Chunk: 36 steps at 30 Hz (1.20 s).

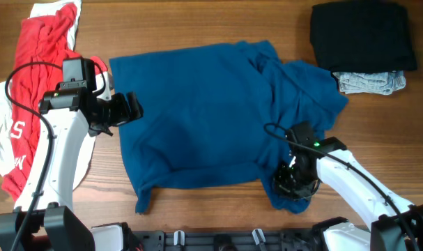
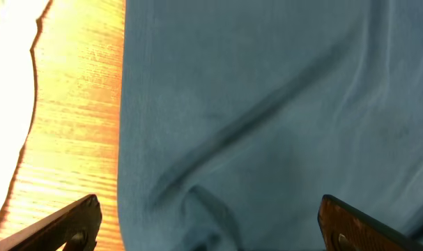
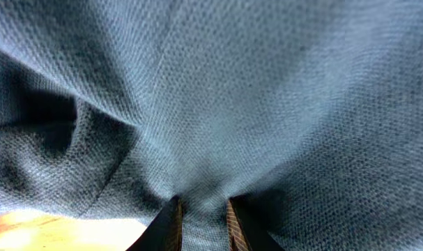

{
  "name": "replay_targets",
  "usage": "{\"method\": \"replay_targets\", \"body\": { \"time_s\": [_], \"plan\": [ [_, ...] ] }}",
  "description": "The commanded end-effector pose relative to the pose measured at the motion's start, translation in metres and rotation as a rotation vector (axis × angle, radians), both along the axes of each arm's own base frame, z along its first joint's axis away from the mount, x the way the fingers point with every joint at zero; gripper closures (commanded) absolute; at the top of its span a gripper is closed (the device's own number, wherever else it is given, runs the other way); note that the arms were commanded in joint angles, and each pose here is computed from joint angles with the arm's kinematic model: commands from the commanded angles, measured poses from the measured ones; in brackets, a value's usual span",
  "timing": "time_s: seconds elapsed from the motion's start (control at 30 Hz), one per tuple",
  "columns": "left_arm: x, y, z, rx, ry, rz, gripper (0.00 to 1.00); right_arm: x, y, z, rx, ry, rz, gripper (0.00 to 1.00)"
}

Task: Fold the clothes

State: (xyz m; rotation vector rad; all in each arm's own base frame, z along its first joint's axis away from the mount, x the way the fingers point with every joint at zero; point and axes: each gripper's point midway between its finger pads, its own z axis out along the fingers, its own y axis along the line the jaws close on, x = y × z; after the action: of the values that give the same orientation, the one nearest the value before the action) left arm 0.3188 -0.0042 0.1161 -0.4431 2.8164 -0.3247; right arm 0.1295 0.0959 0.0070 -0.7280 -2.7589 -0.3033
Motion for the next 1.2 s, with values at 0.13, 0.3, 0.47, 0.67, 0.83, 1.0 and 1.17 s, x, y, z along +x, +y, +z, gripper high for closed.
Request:
{"method": "replay_targets", "body": {
  "time_s": [0.13,0.3,0.47,0.67,0.83,1.0,1.17],
  "plan": [
    [0.037,0.001,0.017,0.013,-0.174,-0.01,0.0,0.086,0.005,0.068,0.061,-0.292,0.068,0.6],
    [0.068,0.001,0.036,0.002,-0.304,-0.004,0.0,0.167,0.006,0.164,0.071,-0.658,0.22,0.24],
    [0.116,-0.001,0.057,-0.028,-0.338,-0.025,0.01,0.234,0.006,0.234,-0.009,-0.954,0.316,0.14],
    [0.165,0.004,0.052,-0.02,-0.322,-0.042,0.02,0.333,0.002,0.213,-0.191,-1.139,0.445,0.1],
    [0.162,0.002,0.048,-0.022,-0.299,-0.045,0.03,0.393,0.006,0.145,-0.241,-1.158,0.453,0.16],
    [0.152,-0.006,0.041,-0.008,-0.248,-0.058,0.03,0.409,-0.005,0.071,-0.258,-1.06,0.421,0.38],
    [0.147,-0.023,0.038,0.003,-0.226,-0.092,0.03,0.388,-0.036,0.028,-0.265,-0.885,0.399,0.78]
  ]
}}
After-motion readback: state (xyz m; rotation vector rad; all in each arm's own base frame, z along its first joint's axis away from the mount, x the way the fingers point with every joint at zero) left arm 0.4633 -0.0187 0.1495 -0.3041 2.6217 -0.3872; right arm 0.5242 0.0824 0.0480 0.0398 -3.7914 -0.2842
